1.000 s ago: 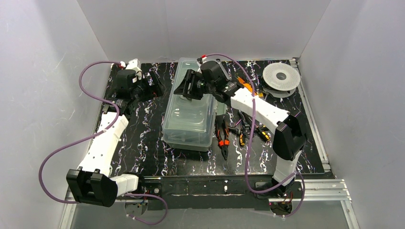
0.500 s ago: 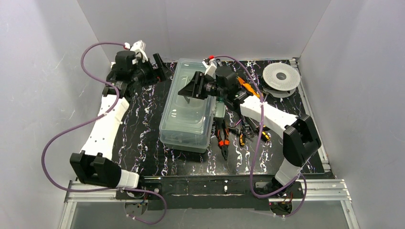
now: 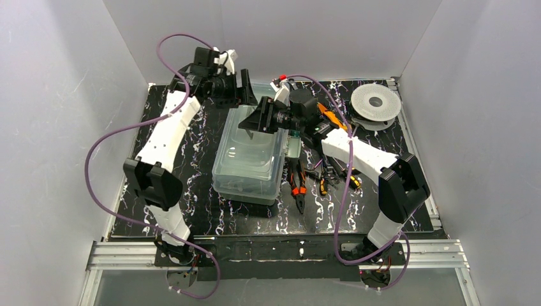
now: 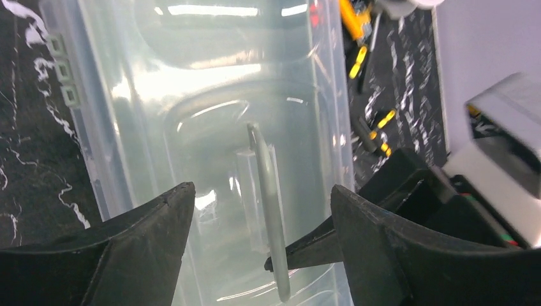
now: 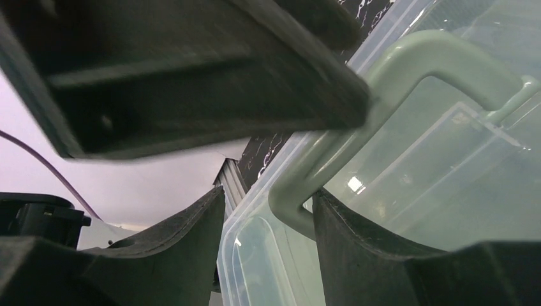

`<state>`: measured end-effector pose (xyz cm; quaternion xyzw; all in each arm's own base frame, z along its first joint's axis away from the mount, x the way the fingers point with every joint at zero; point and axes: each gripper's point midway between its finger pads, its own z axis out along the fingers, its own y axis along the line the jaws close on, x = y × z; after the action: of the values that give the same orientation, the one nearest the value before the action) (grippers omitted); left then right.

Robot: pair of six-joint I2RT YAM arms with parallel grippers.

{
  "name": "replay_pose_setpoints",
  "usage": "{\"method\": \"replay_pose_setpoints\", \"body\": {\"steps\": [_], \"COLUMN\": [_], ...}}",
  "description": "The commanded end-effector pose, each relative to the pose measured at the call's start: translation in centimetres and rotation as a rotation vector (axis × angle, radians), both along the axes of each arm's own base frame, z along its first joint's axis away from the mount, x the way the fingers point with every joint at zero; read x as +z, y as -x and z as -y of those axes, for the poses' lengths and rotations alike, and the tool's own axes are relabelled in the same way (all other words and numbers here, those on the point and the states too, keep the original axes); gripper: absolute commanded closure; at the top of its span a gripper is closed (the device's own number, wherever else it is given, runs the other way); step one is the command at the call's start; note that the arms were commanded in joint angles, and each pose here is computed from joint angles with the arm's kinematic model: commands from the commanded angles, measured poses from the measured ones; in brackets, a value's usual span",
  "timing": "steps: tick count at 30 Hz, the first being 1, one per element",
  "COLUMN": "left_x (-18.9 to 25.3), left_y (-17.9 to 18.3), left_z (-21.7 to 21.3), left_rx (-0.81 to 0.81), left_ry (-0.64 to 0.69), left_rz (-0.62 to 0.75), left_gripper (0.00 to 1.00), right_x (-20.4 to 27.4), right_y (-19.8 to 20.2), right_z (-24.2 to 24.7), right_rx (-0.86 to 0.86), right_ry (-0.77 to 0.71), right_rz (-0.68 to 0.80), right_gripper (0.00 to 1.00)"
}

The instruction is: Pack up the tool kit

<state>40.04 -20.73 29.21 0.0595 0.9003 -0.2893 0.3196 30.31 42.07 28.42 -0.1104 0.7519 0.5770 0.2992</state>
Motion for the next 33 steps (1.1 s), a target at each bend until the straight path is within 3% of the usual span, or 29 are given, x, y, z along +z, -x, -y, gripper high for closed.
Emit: {"method": "replay_pose_setpoints", "body": {"steps": [1, 8, 12, 24, 29, 33], "left_x": [-1.7, -2.3, -2.0, 3.0, 4.6, 5.1], "left_y": [3.2, 3.3, 3.1, 2.3, 1.5, 1.2], "left_z": [-0.3, 0.5, 0.5, -0.4, -2.5, -3.7], "left_rx": [-0.054, -0.098, -0.1, -0.041, 0.023, 0.043], "left_ry": [-0.131, -0.117, -0.119, -0.077, 0.016, 0.173], "left_rz": [-0.107, -0.141, -0.132, -0.008, 0.012, -0.018], "left_gripper": [0.29, 0.63, 0.99, 1.0, 1.0, 1.0], "right_x": [5.4, 5.0, 5.1, 1.5, -2.6, -6.0], "right_y": [2.1, 2.0, 1.8, 0.2, -2.4, -4.7], "right_z": [0.1, 0.3, 1.5, 11.4, 15.7, 17.4], "right_rx": [0.078, 0.076, 0.059, -0.202, -0.382, -0.453], "right_ry": [-0.123, -0.116, -0.109, 0.146, 0.241, 0.347], "right_rz": [0.119, 0.118, 0.129, 0.243, 0.135, 0.026], "right_gripper": [0.4, 0.4, 0.39, 0.31, 0.31, 0.31]}}
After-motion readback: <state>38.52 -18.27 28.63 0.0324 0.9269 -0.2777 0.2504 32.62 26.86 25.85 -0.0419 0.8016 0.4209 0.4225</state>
